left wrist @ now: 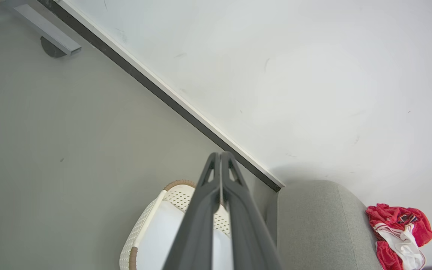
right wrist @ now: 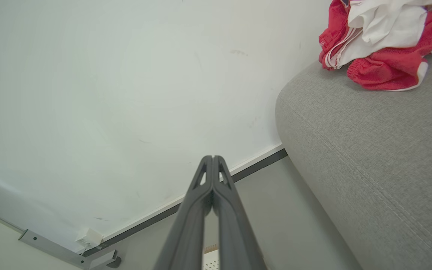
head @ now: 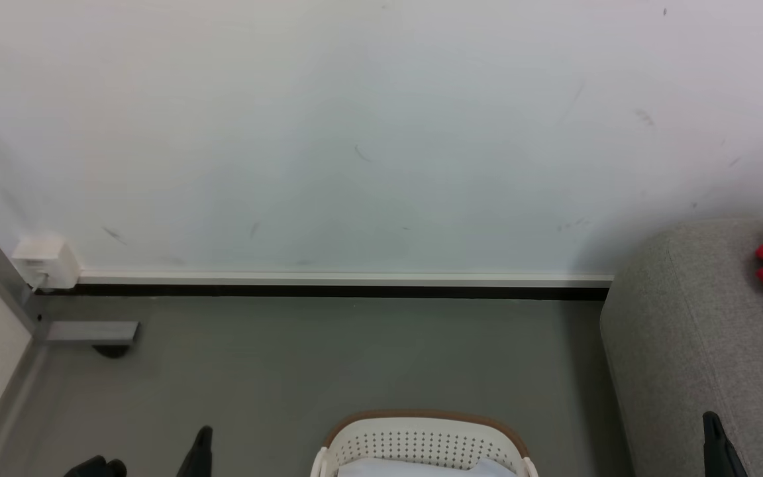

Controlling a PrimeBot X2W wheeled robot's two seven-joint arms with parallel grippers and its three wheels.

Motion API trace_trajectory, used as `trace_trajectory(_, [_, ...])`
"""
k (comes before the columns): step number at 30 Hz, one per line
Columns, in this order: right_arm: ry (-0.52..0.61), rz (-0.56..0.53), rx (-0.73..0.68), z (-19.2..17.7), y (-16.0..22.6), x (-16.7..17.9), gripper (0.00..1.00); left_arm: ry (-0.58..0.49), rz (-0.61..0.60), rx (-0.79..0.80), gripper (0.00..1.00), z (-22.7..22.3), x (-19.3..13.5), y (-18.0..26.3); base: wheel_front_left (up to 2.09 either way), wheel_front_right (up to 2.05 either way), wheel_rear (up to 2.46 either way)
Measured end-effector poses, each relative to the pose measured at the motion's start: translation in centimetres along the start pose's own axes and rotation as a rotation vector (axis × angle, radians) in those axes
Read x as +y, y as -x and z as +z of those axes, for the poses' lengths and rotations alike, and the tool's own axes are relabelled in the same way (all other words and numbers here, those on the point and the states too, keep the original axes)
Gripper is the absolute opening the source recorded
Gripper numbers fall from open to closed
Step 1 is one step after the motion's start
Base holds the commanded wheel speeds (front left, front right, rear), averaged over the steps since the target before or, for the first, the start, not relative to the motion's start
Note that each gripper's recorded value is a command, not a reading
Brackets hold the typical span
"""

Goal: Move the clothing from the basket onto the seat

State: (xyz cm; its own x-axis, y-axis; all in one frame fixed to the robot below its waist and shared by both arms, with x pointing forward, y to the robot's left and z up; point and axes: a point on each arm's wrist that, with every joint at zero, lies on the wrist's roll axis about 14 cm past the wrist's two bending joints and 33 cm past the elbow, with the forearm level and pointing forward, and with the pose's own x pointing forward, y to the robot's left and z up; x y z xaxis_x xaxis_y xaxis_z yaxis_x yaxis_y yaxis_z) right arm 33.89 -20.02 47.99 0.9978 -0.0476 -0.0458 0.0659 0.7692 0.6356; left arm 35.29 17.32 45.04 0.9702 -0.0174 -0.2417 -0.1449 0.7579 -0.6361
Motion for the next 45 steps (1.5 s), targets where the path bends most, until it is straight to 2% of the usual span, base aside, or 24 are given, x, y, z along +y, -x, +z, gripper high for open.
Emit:
trace_trajectory(25, [-0.317, -0.009, 0.007, 0.6, -1.6, 0.2, 0.0, 0.323, -0.042, -0.015, 0.0, 1.8, -0.8, -1.0, 0.0, 0.0, 0.0])
trace_trajectory(45, [-0.52, 0.002, 0.014, 0.9, -2.7, 0.7, 0.0, 0.519, -0.092, -0.04, 0.0, 3.2, -1.3, -1.5, 0.0, 0.0, 0.0])
